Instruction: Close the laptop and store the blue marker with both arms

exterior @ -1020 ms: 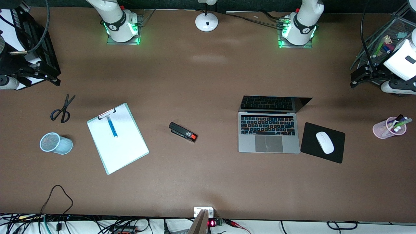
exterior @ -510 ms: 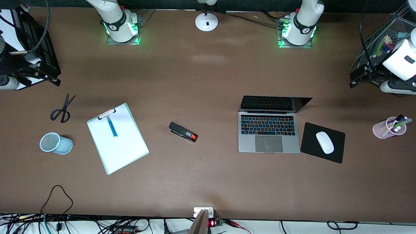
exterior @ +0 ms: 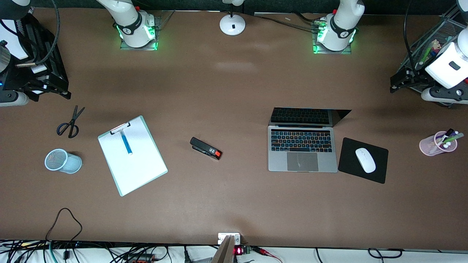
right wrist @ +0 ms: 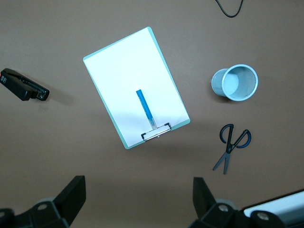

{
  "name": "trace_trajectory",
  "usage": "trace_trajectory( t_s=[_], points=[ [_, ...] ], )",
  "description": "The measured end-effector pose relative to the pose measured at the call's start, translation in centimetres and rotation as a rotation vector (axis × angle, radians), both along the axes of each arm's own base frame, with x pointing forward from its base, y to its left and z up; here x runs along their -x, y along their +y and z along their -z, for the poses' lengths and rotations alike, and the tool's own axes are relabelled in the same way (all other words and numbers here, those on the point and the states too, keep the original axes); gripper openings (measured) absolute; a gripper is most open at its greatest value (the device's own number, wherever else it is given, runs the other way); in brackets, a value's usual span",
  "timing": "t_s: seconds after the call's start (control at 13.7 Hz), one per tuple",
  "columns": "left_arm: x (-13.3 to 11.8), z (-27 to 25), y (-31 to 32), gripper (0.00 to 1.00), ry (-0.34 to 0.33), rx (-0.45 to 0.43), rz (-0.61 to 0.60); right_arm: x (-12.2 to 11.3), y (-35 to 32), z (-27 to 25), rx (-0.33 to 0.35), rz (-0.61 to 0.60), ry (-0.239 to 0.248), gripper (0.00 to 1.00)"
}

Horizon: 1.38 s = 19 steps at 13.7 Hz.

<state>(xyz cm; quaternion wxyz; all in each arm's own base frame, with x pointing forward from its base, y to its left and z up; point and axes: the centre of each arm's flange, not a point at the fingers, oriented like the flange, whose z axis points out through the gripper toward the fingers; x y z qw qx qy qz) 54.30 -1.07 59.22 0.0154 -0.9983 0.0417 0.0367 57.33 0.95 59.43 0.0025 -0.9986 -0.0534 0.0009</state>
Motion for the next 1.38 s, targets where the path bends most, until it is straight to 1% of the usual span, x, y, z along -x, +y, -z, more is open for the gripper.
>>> trace_trajectory(
  t_s=[0.22, 0.36, 0.51, 0.58, 0.73, 0.8, 0.87, 1.02, 1.09, 1.31, 1.38],
  points=[
    [-0.3, -0.9, 0.0, 1.0, -0.009, 0.0, -0.001, -0.4, 0.0, 0.9, -0.001, -0.02, 0.016, 1.0],
    [-0.6, -0.5, 0.1, 1.0, 0.0, 0.0, -0.003, -1.1, 0.0, 2.6, -0.003, -0.071, 0.041, 1.0],
    [-0.6, 0.1, 0.3, 0.81, 0.024, 0.0, -0.006, -2.2, 0.0, 4.5, -0.005, -0.092, 0.05, 1.0],
    [-0.4, 0.2, 0.3, 0.69, 0.045, -0.001, -0.006, -2.7, 0.1, 5.3, -0.005, -0.099, 0.05, 1.0],
    [0.0, 0.3, 0.2, 0.48, 0.075, -0.002, -0.006, -3.5, 0.4, 6.8, -0.006, -0.125, 0.058, 1.0],
    [0.2, 0.4, 0.2, 0.36, 0.093, -0.002, -0.006, -3.8, 0.8, 7.3, -0.007, -0.138, 0.058, 1.0],
    [0.4, 0.5, 0.1, 0.27, 0.109, -0.003, -0.004, -3.9, 1.3, 7.6, -0.007, -0.149, 0.057, 1.0],
    [0.5, 0.6, -0.1, 0.06, 0.121, -0.003, -0.002, -4.0, 2.5, 8.0, -0.006, -0.168, 0.06, 1.0],
    [0.5, 0.7, -0.2, 0.01, 0.123, -0.003, 0.0, -4.2, 2.9, 8.3, -0.006, -0.175, 0.06, 1.0],
    [0.3, 1.1, -0.9, 0.01, 0.131, -0.001, 0.013, -4.8, 3.2, 9.7, -0.006, -0.179, 0.067, 1.0],
    [0.3, 1.2, -1.5, 0.01, 0.135, 0.013, 0.02, -4.9, 3.1, 10.1, -0.006, -0.178, 0.072, 1.0]
  ],
)
